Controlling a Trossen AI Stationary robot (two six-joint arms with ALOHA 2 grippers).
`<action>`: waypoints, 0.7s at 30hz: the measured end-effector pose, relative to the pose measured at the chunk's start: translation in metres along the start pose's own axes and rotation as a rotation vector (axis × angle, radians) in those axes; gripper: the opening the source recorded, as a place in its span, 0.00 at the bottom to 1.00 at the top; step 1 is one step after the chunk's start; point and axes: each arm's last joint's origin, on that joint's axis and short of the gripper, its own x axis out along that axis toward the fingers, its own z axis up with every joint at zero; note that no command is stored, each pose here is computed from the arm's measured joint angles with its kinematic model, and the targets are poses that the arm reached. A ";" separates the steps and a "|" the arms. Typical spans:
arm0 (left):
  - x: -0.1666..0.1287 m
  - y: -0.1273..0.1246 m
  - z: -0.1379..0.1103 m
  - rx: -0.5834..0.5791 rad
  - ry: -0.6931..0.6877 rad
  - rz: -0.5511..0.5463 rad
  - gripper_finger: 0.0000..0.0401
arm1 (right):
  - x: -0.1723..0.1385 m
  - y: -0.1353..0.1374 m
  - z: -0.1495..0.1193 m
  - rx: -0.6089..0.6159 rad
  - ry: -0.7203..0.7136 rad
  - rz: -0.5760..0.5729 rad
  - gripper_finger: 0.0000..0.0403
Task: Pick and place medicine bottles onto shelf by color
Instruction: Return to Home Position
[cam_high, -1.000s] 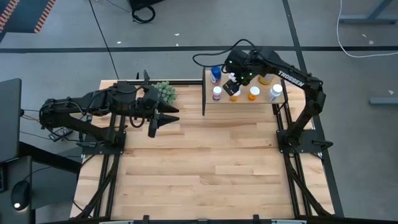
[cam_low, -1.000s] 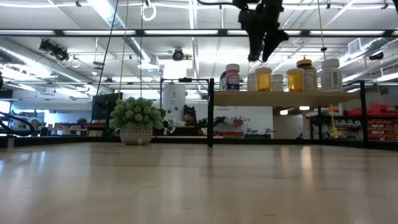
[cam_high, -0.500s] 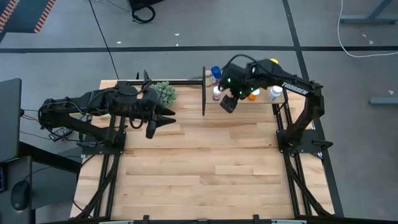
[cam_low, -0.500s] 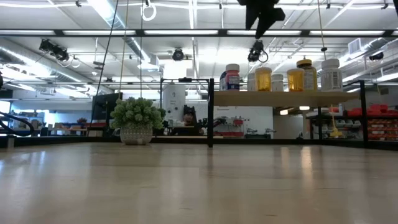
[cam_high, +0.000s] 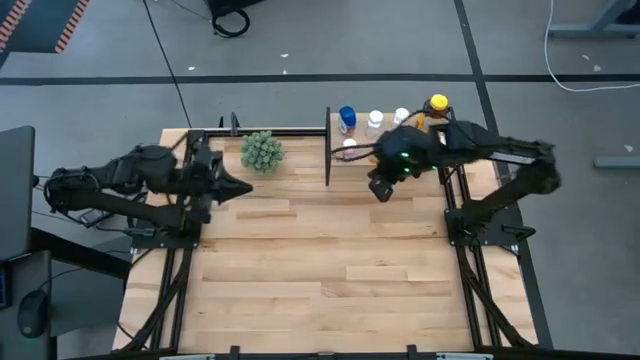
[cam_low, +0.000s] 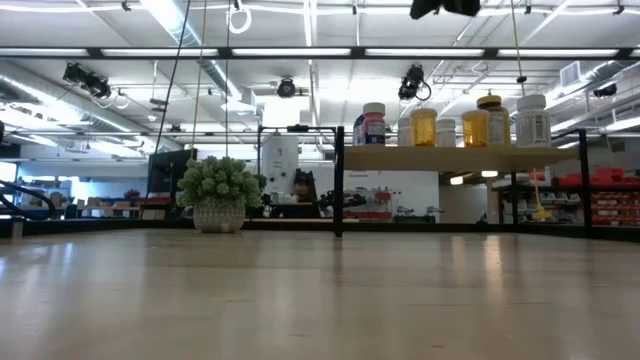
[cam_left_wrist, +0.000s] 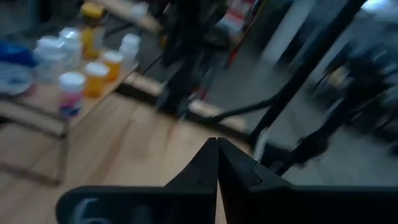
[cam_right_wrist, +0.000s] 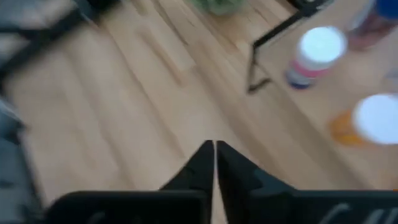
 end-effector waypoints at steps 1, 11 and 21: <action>-0.003 0.001 -0.005 -0.019 -0.040 -0.029 0.02 | 0.001 -0.003 -0.007 0.034 -0.030 0.042 0.03; -0.013 0.029 -0.066 -0.228 -0.273 -0.186 0.01 | 0.017 -0.044 -0.091 0.348 -0.300 0.353 0.02; -0.025 0.056 -0.116 -0.342 -0.296 -0.171 0.01 | 0.041 -0.086 -0.162 0.513 -0.551 0.462 0.02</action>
